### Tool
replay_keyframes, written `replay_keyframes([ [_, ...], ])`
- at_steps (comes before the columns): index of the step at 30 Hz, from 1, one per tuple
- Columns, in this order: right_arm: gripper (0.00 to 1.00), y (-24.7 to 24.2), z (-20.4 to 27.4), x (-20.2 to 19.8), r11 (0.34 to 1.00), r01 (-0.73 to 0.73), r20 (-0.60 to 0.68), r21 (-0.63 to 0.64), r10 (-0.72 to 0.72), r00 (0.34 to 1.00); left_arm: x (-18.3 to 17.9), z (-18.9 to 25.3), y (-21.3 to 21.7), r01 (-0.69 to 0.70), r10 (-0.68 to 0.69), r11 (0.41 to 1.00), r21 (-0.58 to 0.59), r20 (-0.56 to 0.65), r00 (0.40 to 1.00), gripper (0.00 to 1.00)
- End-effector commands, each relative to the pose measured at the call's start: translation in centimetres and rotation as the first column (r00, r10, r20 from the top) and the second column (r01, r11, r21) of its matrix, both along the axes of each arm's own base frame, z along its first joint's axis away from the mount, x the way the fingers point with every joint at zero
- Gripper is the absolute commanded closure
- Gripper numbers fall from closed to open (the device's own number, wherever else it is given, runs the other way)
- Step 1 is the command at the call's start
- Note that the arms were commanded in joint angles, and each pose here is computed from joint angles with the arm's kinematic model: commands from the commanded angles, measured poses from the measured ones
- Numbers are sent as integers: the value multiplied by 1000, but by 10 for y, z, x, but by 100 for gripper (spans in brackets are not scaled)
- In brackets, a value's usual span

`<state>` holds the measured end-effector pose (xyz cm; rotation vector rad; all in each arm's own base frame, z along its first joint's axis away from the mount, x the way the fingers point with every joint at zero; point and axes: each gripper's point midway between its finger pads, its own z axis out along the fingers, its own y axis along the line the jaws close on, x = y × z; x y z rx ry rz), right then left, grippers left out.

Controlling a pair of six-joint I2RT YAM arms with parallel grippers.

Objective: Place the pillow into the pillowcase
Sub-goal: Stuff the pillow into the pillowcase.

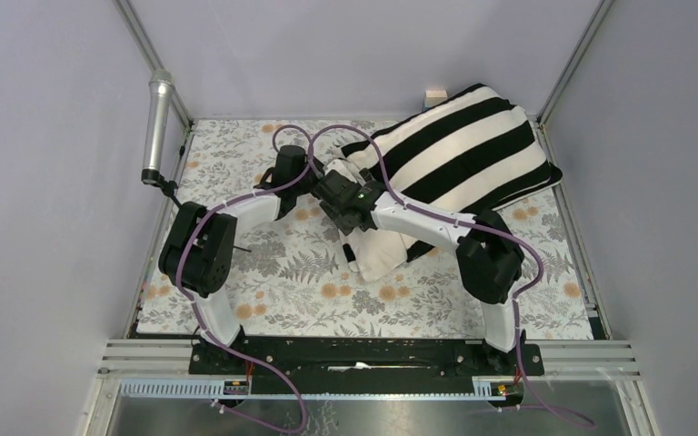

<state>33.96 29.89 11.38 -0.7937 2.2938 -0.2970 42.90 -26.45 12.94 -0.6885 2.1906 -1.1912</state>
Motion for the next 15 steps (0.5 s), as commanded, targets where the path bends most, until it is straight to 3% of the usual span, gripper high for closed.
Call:
replay_keyframes([
  [1,7,-20,-51,-20,990,73,-93,-117,-84,992,27,68,-8,14,1,996,-88,174,985,100],
  [2,14,-20,-53,-19,990,78,-95,-115,-89,991,27,69,-9,22,-6,996,-87,177,984,100],
  [3,30,-20,-53,-18,990,85,-89,-111,-95,992,26,70,-10,31,-15,996,-86,178,984,100],
  [6,96,-20,-42,-10,990,128,-81,-52,-132,988,22,69,-8,45,-31,996,-75,179,983,100],
  [9,100,-10,-16,-1,969,167,-165,180,-138,977,16,73,-1,61,-46,995,-75,187,981,81],
  [11,100,2,16,5,898,193,-231,395,-106,967,11,84,6,74,-55,994,-83,205,977,61],
  [15,100,-1,68,32,760,271,-265,590,-134,955,-7,114,19,84,-68,995,-48,267,961,37],
])
